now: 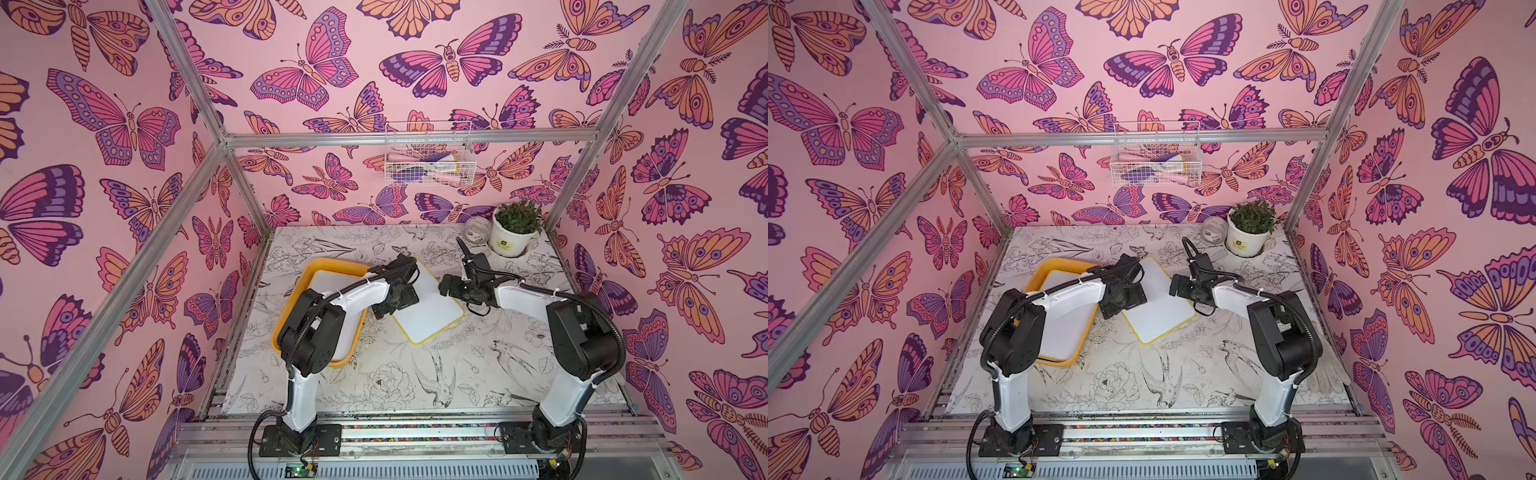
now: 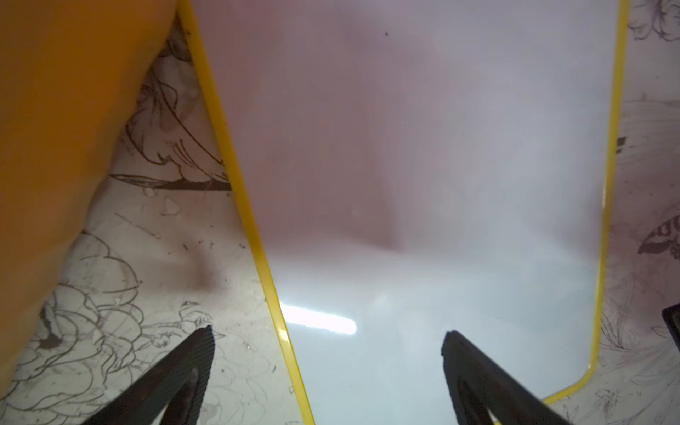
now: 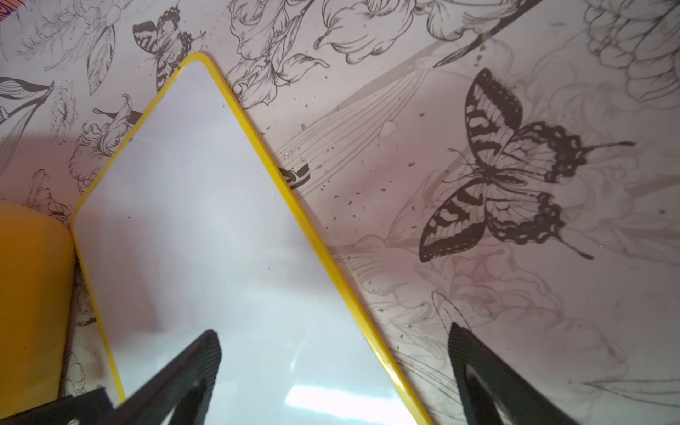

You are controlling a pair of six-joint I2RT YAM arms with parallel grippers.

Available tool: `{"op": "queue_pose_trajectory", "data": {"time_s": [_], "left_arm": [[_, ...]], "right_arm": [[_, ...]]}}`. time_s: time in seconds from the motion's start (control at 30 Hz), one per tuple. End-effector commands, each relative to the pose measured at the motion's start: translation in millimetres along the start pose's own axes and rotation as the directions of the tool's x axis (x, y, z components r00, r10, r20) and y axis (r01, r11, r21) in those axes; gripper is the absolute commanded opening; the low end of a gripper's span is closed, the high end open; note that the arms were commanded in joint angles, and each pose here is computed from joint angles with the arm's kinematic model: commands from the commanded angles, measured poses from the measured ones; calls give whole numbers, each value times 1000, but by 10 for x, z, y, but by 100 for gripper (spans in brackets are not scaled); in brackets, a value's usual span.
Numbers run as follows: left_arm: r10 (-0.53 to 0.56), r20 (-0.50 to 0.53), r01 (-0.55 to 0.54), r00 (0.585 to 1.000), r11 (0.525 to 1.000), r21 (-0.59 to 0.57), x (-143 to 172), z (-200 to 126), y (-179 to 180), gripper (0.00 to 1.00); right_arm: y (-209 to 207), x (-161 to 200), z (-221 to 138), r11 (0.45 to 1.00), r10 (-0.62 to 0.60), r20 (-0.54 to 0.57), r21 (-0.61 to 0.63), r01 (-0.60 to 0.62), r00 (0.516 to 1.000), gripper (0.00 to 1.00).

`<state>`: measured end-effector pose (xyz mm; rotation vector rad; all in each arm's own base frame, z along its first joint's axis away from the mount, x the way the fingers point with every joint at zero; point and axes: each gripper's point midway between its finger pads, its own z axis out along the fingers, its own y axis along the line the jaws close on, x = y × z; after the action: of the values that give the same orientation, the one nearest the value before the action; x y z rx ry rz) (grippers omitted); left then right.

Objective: Put the whiteboard into the storage box
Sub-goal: Move the whiteboard to the center of the board.

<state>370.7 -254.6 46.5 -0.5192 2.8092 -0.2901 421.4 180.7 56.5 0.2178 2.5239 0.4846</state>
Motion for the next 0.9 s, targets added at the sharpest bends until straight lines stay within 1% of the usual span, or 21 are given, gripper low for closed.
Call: {"op": "queue_pose_trajectory", "data": {"time_s": [0.0,0.2,0.37,0.47,0.63,0.87], "left_arm": [[-55,-50,55,997,998,6,30,159,37,98],[-65,-57,67,996,998,20,-53,289,19,98],[-45,-82,49,996,998,42,-78,410,-72,97],[-29,-103,35,994,998,60,-71,477,-145,97],[8,-139,5,990,996,90,-41,561,-250,96],[54,-148,-40,988,995,97,43,567,-273,96]], "right_arm": [[85,-73,50,999,0,14,-41,1,1000,98],[97,93,116,998,28,-11,-50,-29,1000,97],[124,349,151,999,41,-39,-21,-42,998,96],[113,513,151,997,70,-54,-13,-71,996,95],[72,758,19,991,131,-61,-1,-131,990,94],[162,1191,-246,984,177,-55,-5,-177,983,93]]}}
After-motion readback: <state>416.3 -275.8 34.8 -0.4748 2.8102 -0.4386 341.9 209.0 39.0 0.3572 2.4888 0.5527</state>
